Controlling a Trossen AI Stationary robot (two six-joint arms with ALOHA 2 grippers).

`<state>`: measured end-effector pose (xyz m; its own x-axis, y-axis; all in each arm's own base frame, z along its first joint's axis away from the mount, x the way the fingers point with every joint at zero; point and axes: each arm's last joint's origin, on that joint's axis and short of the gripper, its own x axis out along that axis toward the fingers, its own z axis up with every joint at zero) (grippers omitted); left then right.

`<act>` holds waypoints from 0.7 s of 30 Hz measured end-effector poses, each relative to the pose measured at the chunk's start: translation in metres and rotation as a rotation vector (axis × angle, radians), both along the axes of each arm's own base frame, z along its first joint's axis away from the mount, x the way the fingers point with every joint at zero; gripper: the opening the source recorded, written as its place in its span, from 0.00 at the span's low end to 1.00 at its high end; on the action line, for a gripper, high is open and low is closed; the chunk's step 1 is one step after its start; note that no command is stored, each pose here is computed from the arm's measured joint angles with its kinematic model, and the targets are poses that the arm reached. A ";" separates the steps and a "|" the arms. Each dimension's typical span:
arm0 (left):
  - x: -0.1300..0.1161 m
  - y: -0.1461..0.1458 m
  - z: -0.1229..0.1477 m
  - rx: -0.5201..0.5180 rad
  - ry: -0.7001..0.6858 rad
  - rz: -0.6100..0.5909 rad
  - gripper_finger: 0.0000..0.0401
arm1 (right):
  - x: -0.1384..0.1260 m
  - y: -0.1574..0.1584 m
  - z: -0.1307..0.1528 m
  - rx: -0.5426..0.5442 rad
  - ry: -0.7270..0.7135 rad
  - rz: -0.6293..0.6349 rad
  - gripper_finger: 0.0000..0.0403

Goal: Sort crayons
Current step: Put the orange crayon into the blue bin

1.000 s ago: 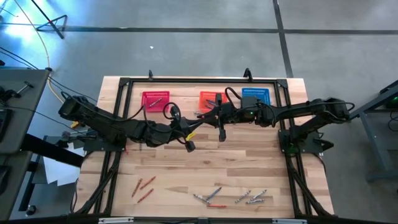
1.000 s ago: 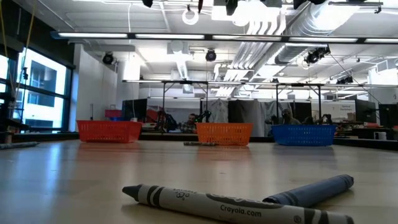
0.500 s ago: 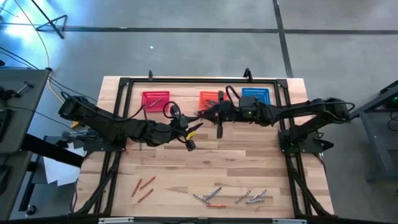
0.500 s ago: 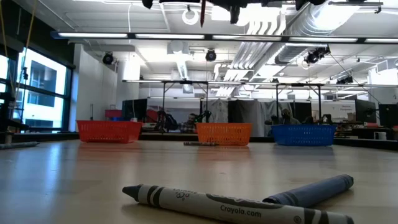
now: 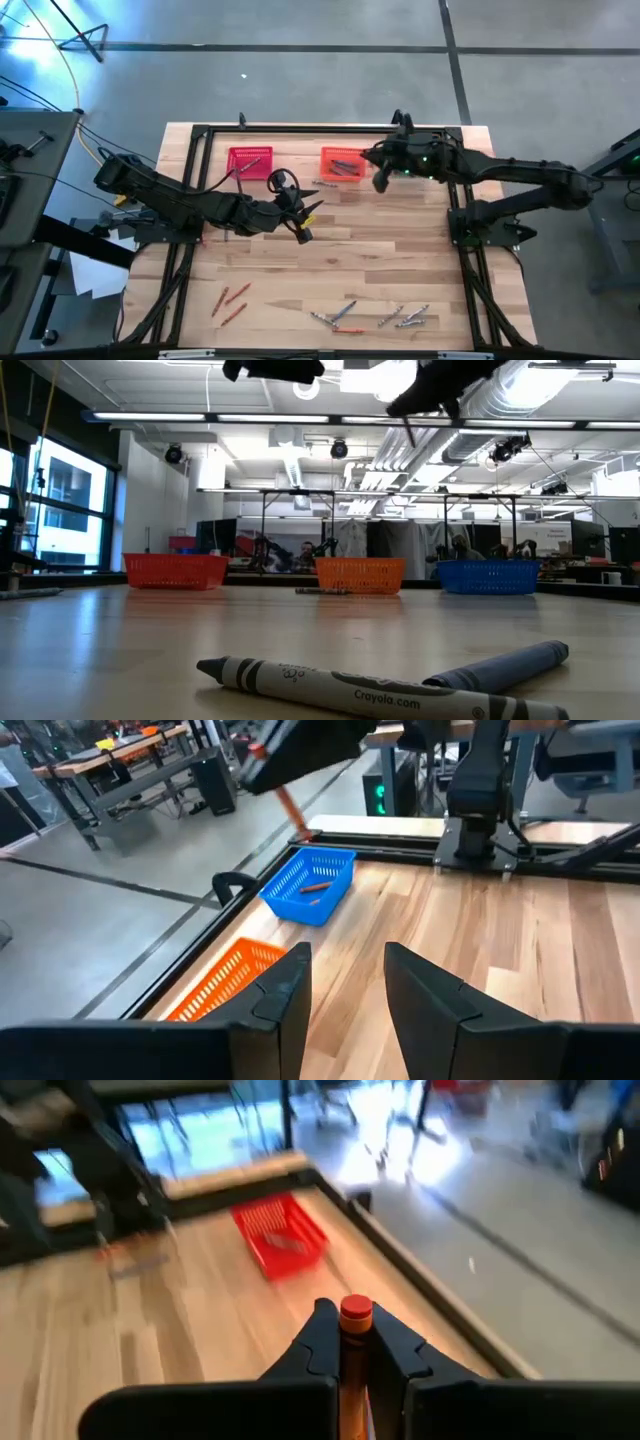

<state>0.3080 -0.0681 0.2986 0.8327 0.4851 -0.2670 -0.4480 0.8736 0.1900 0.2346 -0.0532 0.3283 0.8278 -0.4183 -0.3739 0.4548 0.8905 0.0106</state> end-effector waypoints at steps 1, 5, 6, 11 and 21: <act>0.000 0.000 0.000 0.001 0.002 0.001 0.29 | -0.005 -0.001 -0.002 0.028 0.031 -0.020 0.02; 0.000 0.000 0.000 0.002 0.005 0.002 0.29 | -0.020 -0.007 -0.013 0.132 0.146 -0.102 0.03; 0.000 0.000 -0.001 0.001 0.007 0.002 0.29 | -0.022 -0.009 -0.016 0.149 0.177 -0.119 0.03; -0.001 0.001 -0.001 0.005 0.014 0.008 0.29 | -0.031 -0.017 -0.024 0.163 0.276 -0.201 0.03; -0.002 0.001 -0.004 -0.001 0.032 0.031 0.29 | -0.054 -0.052 -0.030 0.226 0.351 -0.376 0.03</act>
